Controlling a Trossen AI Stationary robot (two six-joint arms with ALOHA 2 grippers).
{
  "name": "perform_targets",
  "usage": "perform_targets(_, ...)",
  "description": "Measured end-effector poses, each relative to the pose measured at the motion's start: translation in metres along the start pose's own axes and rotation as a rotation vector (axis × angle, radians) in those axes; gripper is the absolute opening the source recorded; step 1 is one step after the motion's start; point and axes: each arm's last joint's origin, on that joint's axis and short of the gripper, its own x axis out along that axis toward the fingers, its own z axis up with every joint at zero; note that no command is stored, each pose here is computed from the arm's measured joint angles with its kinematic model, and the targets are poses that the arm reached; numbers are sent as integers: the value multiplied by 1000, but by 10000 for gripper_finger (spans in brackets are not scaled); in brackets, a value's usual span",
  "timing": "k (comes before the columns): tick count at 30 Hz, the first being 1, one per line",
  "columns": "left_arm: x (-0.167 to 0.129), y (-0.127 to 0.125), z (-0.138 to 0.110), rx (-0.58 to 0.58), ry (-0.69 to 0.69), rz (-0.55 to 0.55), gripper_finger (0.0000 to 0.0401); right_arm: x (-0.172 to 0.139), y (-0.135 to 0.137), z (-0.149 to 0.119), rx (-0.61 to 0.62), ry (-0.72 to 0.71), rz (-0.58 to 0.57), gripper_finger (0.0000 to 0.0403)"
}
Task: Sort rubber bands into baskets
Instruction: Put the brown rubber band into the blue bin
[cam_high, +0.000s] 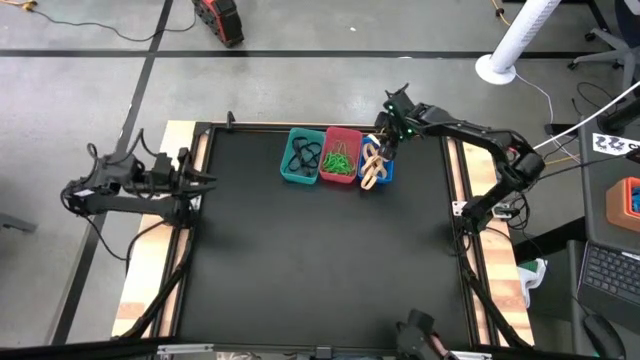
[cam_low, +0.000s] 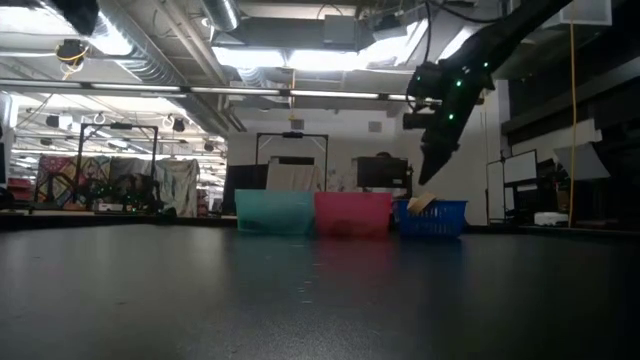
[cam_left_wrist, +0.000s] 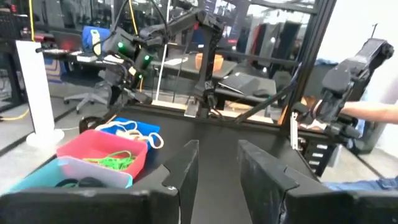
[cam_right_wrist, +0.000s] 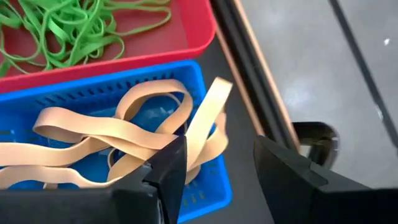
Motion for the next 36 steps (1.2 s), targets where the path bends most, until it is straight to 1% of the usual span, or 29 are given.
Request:
perform_targets(6, -3, 5, -27, -78, -15, -2, 109, 12, 2, -1, 17, 22, 38, 184)
perform_targets(9, 2, 5, -36, -100, 26, 6, 109, 13, 2, -2, 19, 19, 51, 184)
perform_targets(15, 10, 6, -44, -79, 33, 8, 109, 13, 3, -2, 23, 23, 69, 184)
perform_targets(19, 15, 6, -51, -80, 48, 18, 109, 13, 5, -1, 52, 25, 69, 184)
perform_targets(21, 19, 6, -53, -75, 20, 12, 109, 13, 9, 0, 48, 26, 68, 184)
perform_targets(25, 29, 7, -62, -42, -6, 7, 109, 12, 17, 4, 18, 44, 23, 184)
perform_targets(27, 34, 7, -67, -42, -17, 6, 109, 12, 20, 5, 3, 59, -14, 184)
perform_targets(29, 38, 7, -73, -49, -19, 5, 109, 12, 23, 6, 0, 63, -25, 184)
perform_targets(33, 51, 8, -89, -52, -48, -9, 109, 15, 23, 6, 47, 72, -32, 184)
perform_targets(36, 58, 9, -103, -65, -58, -15, 109, 22, 22, 4, 82, 108, -70, 184)
